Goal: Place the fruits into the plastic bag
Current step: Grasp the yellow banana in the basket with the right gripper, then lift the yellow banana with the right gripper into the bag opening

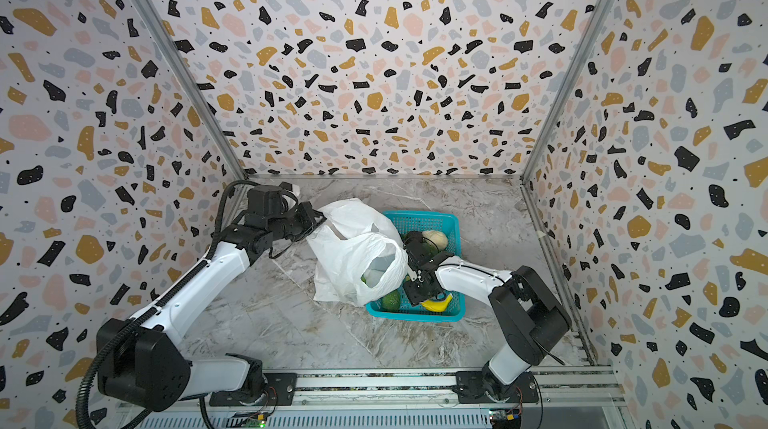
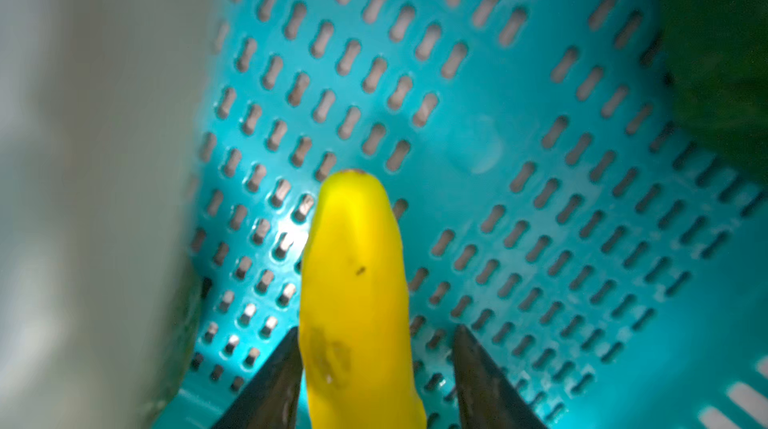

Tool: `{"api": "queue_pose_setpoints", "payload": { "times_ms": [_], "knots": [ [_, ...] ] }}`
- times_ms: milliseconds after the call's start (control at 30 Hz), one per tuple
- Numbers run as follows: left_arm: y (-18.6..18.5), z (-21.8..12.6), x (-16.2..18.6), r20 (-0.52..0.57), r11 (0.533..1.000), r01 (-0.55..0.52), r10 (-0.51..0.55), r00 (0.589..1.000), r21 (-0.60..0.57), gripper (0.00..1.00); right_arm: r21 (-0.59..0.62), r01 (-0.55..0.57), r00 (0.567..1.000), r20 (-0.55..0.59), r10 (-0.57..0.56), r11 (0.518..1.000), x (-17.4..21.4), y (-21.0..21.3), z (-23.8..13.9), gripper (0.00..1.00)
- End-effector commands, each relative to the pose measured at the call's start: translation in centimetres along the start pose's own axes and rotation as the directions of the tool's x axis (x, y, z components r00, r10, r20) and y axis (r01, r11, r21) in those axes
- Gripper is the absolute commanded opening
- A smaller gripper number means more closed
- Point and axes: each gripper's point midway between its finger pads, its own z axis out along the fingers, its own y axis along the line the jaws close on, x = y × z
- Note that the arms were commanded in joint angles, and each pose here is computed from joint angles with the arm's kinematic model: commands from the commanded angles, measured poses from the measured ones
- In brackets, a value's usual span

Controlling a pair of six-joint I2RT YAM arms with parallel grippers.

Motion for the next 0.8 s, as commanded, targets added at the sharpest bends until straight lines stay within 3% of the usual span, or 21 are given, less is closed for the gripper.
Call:
{"api": "queue_pose_setpoints", "payload": {
  "times_ms": [0, 133, 233, 333, 467, 533, 667, 767],
  "knots": [
    [-1.4, -0.8, -0.9, 0.032, 0.999, -0.023, 0.022, 0.999, 0.036, 0.0, 0.015, -0.027, 0.998, 0.049, 0.026, 1.0, -1.5, -0.2, -1.2, 0.43],
    [-1.5, -0.8, -0.9, 0.029, 0.999, -0.025, 0.024, 0.999, 0.041, 0.0, -0.008, -0.101, 0.982, 0.158, 0.101, 0.995, -3.9, -1.4, -4.2, 0.32],
    [-1.8, -0.9, -1.0, 0.03, 0.998, -0.032, 0.03, 0.999, 0.054, 0.0, -0.044, -0.166, 0.943, 0.284, 0.172, 0.985, -6.1, -2.7, -7.9, 0.3],
    [-2.4, -1.0, -1.1, 0.032, 0.996, -0.041, 0.039, 0.999, 0.078, 0.0, -0.072, -0.204, 0.884, 0.415, 0.215, 0.976, -8.1, -3.8, -12.3, 0.3],
    [-3.4, -1.4, -1.1, 0.031, 0.991, -0.068, 0.065, 0.997, 0.114, 0.0, -0.09, -0.193, 0.772, 0.601, 0.208, 0.977, -10.9, -4.0, -19.2, 0.3],
    [-3.8, -1.6, -1.1, 0.033, 0.988, -0.08, 0.076, 0.997, 0.129, 0.0, -0.119, -0.149, 0.708, 0.68, 0.189, 0.982, -12.2, -3.3, -22.6, 0.31],
    [-4.1, -1.9, -1.1, 0.036, 0.986, -0.093, 0.089, 0.995, 0.14, 0.0, -0.217, 0.083, 0.592, 0.796, 0.127, 0.973, -14.0, 1.2, -28.6, 0.33],
    [-4.0, -1.9, -1.1, 0.038, 0.986, -0.094, 0.089, 0.995, 0.14, 0.0, -0.282, 0.266, 0.573, 0.815, 0.084, 0.922, -14.6, 5.7, -30.4, 0.34]
  ]
}}
